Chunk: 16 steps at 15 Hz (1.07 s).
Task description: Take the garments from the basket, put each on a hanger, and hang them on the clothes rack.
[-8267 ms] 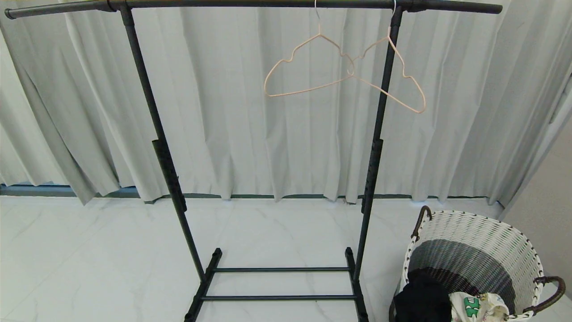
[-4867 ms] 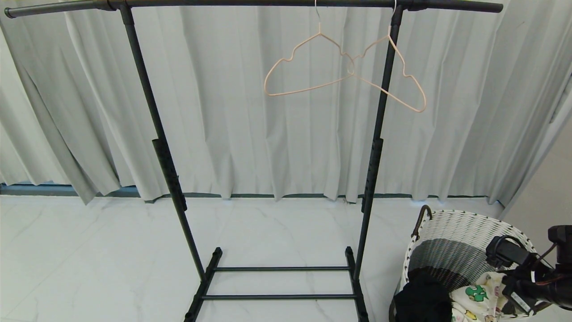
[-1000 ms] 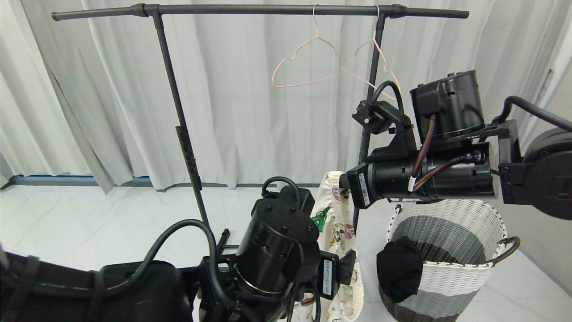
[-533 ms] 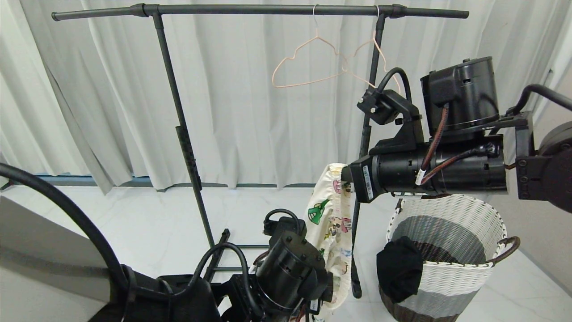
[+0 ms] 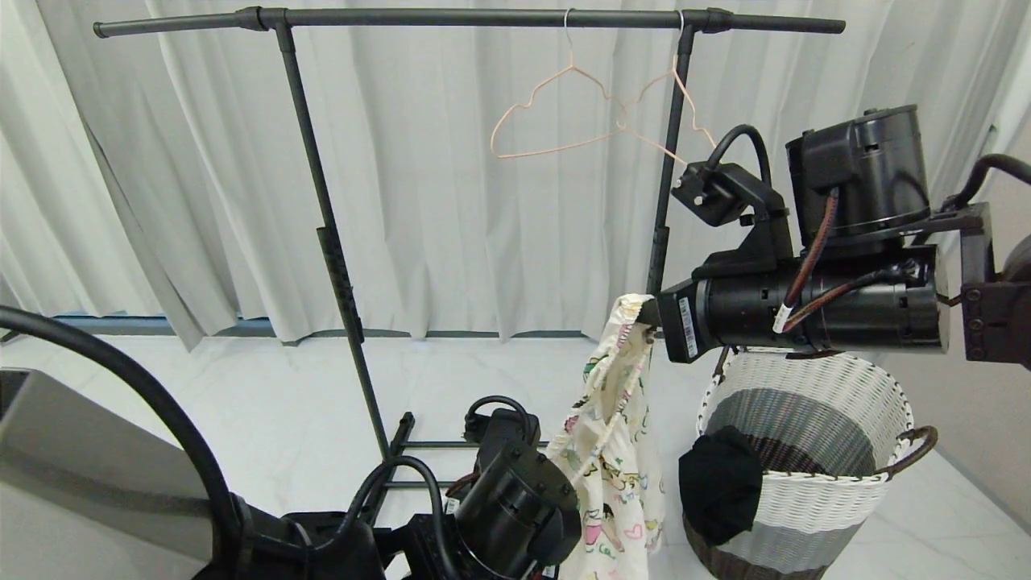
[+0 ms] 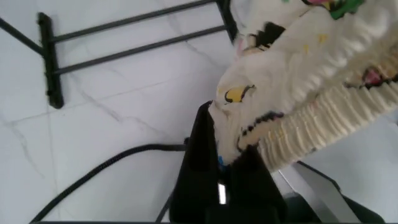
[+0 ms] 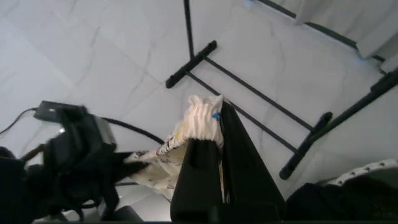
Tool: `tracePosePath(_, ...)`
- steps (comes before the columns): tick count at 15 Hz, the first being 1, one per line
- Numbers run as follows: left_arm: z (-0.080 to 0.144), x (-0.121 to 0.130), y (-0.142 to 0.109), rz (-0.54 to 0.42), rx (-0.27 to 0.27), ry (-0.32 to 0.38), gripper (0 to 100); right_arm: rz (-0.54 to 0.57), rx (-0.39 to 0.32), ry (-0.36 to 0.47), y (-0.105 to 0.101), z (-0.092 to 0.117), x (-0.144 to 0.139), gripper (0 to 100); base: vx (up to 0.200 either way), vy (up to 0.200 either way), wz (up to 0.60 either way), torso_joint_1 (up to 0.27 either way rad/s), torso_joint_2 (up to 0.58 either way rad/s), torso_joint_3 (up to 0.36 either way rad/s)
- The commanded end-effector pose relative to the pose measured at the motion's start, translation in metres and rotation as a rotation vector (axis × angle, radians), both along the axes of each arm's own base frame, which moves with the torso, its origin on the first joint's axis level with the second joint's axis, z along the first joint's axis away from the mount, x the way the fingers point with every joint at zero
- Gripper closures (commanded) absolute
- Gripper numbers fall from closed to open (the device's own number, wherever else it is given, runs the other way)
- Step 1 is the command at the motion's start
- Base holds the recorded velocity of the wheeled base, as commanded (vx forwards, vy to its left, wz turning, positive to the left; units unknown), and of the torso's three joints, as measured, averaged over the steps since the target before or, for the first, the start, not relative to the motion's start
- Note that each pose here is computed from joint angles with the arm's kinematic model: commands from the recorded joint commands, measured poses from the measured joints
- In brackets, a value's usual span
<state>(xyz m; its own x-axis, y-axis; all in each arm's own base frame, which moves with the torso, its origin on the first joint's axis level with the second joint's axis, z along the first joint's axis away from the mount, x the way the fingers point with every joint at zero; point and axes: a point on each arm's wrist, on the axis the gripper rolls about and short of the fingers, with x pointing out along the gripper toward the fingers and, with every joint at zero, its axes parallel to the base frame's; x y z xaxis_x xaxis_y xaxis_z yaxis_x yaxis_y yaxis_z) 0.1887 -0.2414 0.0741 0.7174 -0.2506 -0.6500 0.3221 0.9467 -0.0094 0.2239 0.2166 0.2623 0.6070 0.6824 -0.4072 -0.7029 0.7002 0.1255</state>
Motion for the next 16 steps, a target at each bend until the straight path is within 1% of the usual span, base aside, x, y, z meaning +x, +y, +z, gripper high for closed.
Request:
tracePosePath(1, 0.015, 0.001, 0.001, 0.015, -0.033, -0.044, 100, -0.050, -0.033, 0.017, -0.013, -0.004, 0.000, 100, 0.000, 0.000, 0.00, 0.000, 0.00, 0.000)
tracePosePath(2, 0.034, 0.003, 0.006, 0.016, -0.074, -0.084, 100, -0.087, -0.065, 0.036, -0.023, -0.004, -0.004, 100, 0.000, 0.000, 0.00, 0.000, 0.00, 0.000)
tracePosePath(3, 0.050, 0.005, 0.014, -0.020, -0.072, -0.128, 100, -0.111, -0.088, 0.050, -0.033, -0.002, -0.010, 100, 0.000, 0.000, 0.00, 0.000, 0.00, 0.000)
tracePosePath(4, 0.061, 0.008, 0.021, -0.058, -0.048, -0.166, 100, -0.120, -0.103, 0.062, -0.038, 0.001, -0.015, 100, 0.000, 0.000, 0.00, 0.000, 0.00, 0.000)
tracePosePath(5, 0.084, 0.014, 0.034, -0.149, -0.012, -0.245, 100, -0.127, -0.127, 0.081, -0.050, 0.007, -0.028, 100, 0.000, 0.000, 0.00, 0.000, 0.00, 0.000)
tracePosePath(6, 0.103, 0.021, 0.040, -0.207, -0.010, -0.307, 100, -0.125, -0.136, 0.090, -0.058, 0.012, -0.038, 100, 0.000, 0.000, 0.00, 0.000, 0.00, 0.000)
tracePosePath(7, 0.117, 0.027, 0.042, -0.223, -0.002, -0.341, 100, -0.128, -0.132, 0.085, -0.064, 0.017, -0.044, 100, 0.000, 0.000, 0.00, 0.000, 0.00, 0.000)
tracePosePath(8, 0.134, 0.032, 0.040, -0.221, -0.015, -0.363, 100, -0.130, -0.118, 0.070, -0.068, 0.022, -0.049, 100, 0.000, 0.000, 0.00, 0.000, 0.00, 0.000)
tracePosePath(9, 0.155, 0.034, 0.038, -0.232, -0.041, -0.382, 100, -0.149, -0.111, 0.050, -0.071, 0.028, -0.051, 100, 0.000, 0.000, 0.00, 0.000, 0.00, 0.000)
tracePosePath(10, 0.176, 0.034, 0.037, -0.279, -0.088, -0.398, 100, -0.176, -0.103, 0.023, -0.073, 0.034, -0.053, 100, 0.000, 0.000, 0.00, 0.000, 0.00, 0.000)
tracePosePath(11, 0.198, 0.029, 0.038, -0.345, -0.133, -0.400, 100, -0.187, -0.085, -0.001, -0.075, 0.042, -0.054, 100, 0.000, 0.000, 0.00, 0.000, 0.00, 0.000)
tracePosePath(12, 0.214, 0.024, 0.041, -0.384, -0.148, -0.384, 100, -0.188, -0.054, -0.031, -0.076, 0.054, -0.056, 100, 0.000, 0.000, 0.00, 0.000, 0.00, 0.000)
tracePosePath(13, 0.228, 0.019, 0.046, -0.397, -0.150, -0.374, 100, -0.186, -0.026, -0.057, -0.076, 0.065, -0.056, 100, 0.000, 0.000, 0.00, 0.000, 0.00, 0.000)
tracePosePath(14, 0.236, 0.015, 0.050, -0.401, -0.148, -0.368, 100, -0.187, -0.007, -0.077, -0.076, 0.075, -0.056, 100, 0.000, 0.000, 0.00, 0.000, 0.00, 0.000)
tracePosePath(16, 0.242, 0.009, 0.054, -0.402, -0.156, -0.383, 100, -0.187, 0.007, -0.090, -0.078, 0.085, -0.059, 100, 0.000, 0.000, 0.00, 0.000, 0.00, 0.000)
